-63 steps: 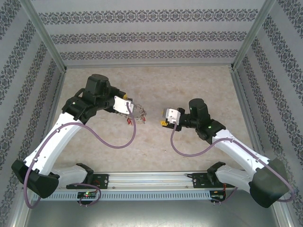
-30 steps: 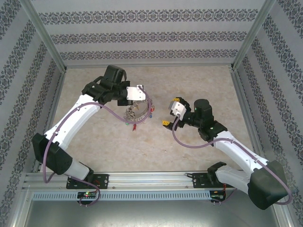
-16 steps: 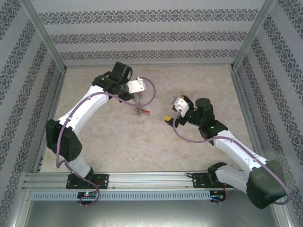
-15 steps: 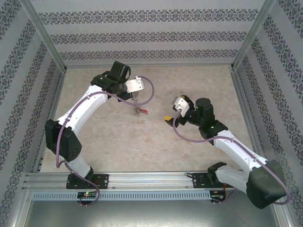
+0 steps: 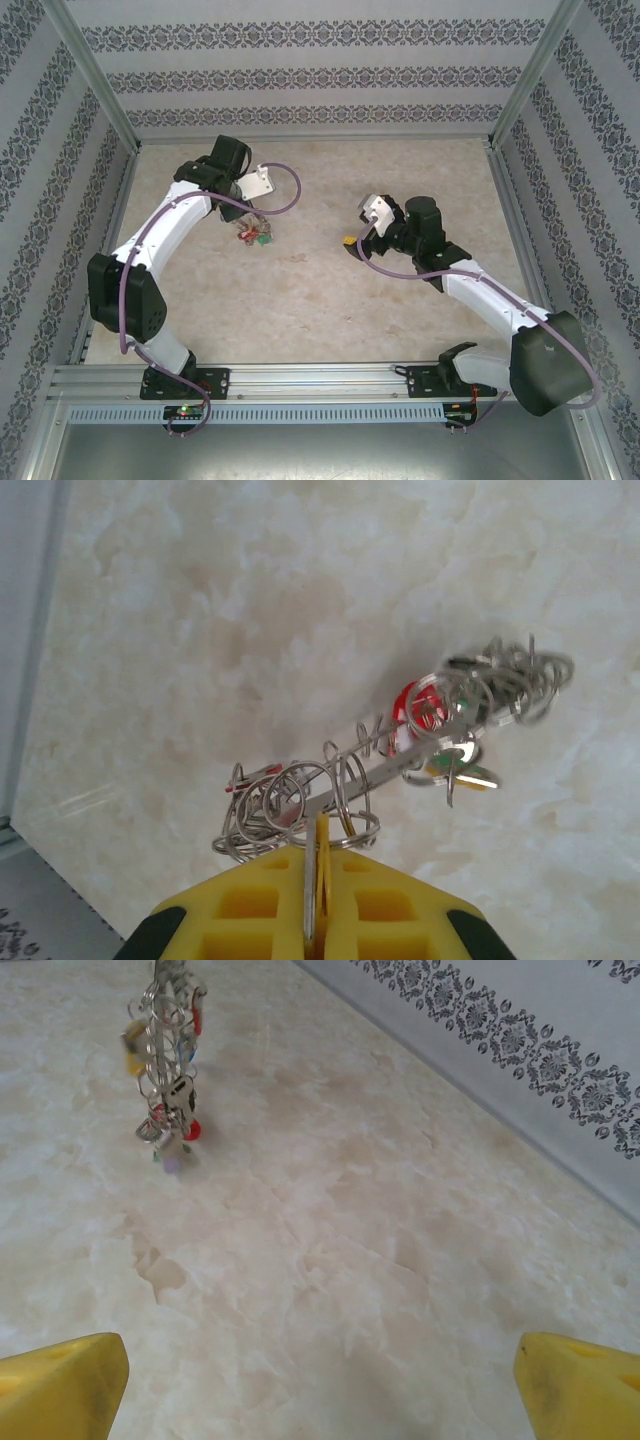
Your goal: Put the keys on the keyring
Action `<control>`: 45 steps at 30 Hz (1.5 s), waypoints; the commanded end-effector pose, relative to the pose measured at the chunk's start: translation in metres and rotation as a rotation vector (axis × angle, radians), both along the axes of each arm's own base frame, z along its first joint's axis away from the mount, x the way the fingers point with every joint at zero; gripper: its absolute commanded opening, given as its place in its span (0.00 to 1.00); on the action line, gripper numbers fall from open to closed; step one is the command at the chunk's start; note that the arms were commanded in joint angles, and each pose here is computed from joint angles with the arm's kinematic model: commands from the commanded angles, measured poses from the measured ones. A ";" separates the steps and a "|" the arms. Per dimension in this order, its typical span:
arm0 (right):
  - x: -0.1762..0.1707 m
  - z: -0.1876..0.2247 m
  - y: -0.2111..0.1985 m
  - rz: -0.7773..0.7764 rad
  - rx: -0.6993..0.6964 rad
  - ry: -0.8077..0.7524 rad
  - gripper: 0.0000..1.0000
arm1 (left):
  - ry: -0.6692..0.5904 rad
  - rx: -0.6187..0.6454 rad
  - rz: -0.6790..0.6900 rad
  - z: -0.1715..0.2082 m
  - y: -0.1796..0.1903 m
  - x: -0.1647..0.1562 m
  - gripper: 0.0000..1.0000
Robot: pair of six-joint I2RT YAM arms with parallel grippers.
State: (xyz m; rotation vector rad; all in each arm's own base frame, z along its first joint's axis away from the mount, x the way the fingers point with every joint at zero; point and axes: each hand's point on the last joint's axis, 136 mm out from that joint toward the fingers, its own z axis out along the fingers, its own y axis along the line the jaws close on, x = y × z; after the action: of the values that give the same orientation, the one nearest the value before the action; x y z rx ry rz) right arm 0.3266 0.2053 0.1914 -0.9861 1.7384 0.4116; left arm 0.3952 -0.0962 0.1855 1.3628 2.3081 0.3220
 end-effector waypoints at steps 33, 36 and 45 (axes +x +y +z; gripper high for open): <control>0.004 0.016 -0.084 -0.349 0.107 -0.064 0.98 | 0.223 -0.097 -0.375 -0.128 -0.260 0.034 0.19; 0.003 0.016 -0.093 -0.398 0.106 -0.085 0.98 | 0.223 -0.190 -0.377 -0.112 -0.278 0.028 0.24; -0.006 0.021 -0.133 -0.561 0.138 -0.145 0.98 | 0.407 -0.605 -0.386 -0.053 -0.329 -0.029 0.29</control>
State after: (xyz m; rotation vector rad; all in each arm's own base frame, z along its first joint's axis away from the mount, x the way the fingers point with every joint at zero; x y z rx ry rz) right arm 0.3200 0.0845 0.2036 -0.4664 1.7668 0.1194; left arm 0.3921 -0.4020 0.0769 1.6668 2.1712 -0.5241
